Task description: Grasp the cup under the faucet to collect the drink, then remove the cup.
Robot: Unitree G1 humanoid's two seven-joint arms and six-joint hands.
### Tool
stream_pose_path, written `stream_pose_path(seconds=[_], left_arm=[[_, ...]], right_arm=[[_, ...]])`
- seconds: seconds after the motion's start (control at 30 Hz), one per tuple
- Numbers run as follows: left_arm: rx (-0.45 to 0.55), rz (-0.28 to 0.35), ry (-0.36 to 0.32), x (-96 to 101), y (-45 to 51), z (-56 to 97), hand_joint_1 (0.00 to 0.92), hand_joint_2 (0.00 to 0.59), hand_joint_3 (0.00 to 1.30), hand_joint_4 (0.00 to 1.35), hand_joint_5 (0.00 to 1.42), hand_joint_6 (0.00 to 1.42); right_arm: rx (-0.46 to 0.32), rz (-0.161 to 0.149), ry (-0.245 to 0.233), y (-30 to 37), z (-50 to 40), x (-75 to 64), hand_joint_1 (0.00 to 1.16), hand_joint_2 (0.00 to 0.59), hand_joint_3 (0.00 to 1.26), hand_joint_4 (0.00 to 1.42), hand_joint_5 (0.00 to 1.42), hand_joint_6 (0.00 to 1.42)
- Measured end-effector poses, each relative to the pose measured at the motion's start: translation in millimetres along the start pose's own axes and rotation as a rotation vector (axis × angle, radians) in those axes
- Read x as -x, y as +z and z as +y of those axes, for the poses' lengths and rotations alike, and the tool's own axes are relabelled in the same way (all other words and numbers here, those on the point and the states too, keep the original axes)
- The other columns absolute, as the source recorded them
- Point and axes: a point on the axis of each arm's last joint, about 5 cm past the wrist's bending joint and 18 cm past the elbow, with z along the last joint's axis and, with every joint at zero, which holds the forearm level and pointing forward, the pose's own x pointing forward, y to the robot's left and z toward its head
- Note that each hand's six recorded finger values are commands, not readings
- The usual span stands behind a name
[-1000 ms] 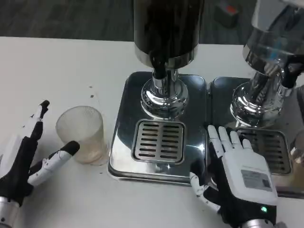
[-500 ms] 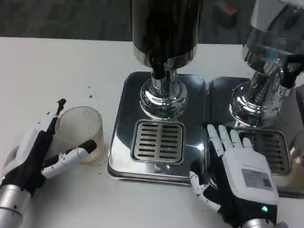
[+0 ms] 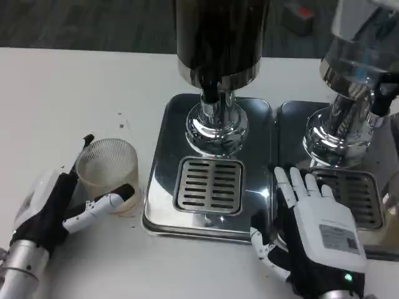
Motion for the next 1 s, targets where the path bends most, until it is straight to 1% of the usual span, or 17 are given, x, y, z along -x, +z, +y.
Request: stream_pose_path(seconds=[0.13, 0.3, 0.4, 0.43, 0.53, 0.67, 0.7, 0.87, 0.93, 1.0], left_arm=[[-0.003, -0.008, -0.002, -2.7, 1.7, 0.7, 0.208, 0.042, 0.00, 0.00, 0.14, 0.14], [-0.007, -0.017, 0.005, -4.9, 3.1, 1.5, 0.235, 0.058, 0.00, 0.00, 0.22, 0.23], [-0.008, -0.019, 0.001, -4.8, 3.2, 0.9, 0.254, 0.067, 0.00, 0.03, 0.28, 0.28], [-0.008, -0.021, 0.003, -5.2, 3.4, 1.4, 0.263, 0.069, 0.01, 0.05, 0.31, 0.33], [-0.008, -0.025, 0.010, -5.5, 3.8, 1.2, 0.281, 0.082, 0.08, 0.14, 0.41, 0.45], [-0.009, -0.030, 0.034, -5.3, 4.0, 0.5, 0.325, 0.099, 0.24, 0.31, 0.57, 0.62], [-0.007, -0.035, 0.051, -5.3, 4.3, 0.5, 0.333, 0.102, 0.28, 0.35, 0.60, 0.65], [-0.003, -0.046, 0.081, -4.0, 4.2, -0.6, 0.353, 0.106, 0.40, 0.50, 0.74, 0.74], [-0.002, -0.050, 0.096, -3.9, 4.4, -0.7, 0.374, 0.107, 0.43, 0.55, 0.79, 0.77], [-0.003, -0.053, 0.104, -3.9, 4.5, -0.8, 0.368, 0.103, 0.45, 0.56, 0.81, 0.79]], right_arm=[[-0.005, -0.001, 0.002, 1.4, 0.4, 0.7, 0.45, 0.511, 0.05, 0.00, 0.00, 0.00], [-0.005, 0.001, 0.002, 1.3, 0.4, 0.6, 0.45, 0.511, 0.06, 0.00, 0.00, 0.01], [-0.004, 0.001, 0.002, 1.3, 0.4, 0.6, 0.46, 0.511, 0.06, 0.00, 0.00, 0.02], [-0.004, 0.000, 0.002, 1.3, 0.4, 0.6, 0.46, 0.511, 0.06, 0.00, 0.00, 0.03], [-0.005, 0.000, 0.002, 1.4, 0.4, 0.6, 0.46, 0.511, 0.06, 0.00, 0.00, 0.04], [-0.005, -0.001, 0.002, 1.7, 0.5, 0.6, 0.46, 0.511, 0.06, 0.00, 0.00, 0.05], [-0.006, -0.001, 0.002, 1.8, 0.5, 0.5, 0.46, 0.511, 0.06, 0.00, 0.00, 0.05], [-0.006, -0.001, 0.001, 2.0, 0.5, 0.4, 0.46, 0.511, 0.06, 0.00, 0.00, 0.07], [-0.007, -0.001, 0.001, 2.0, 0.5, 0.4, 0.46, 0.511, 0.06, 0.00, 0.00, 0.07], [-0.007, -0.001, 0.001, 2.0, 0.4, 0.3, 0.46, 0.511, 0.06, 0.00, 0.00, 0.07]])
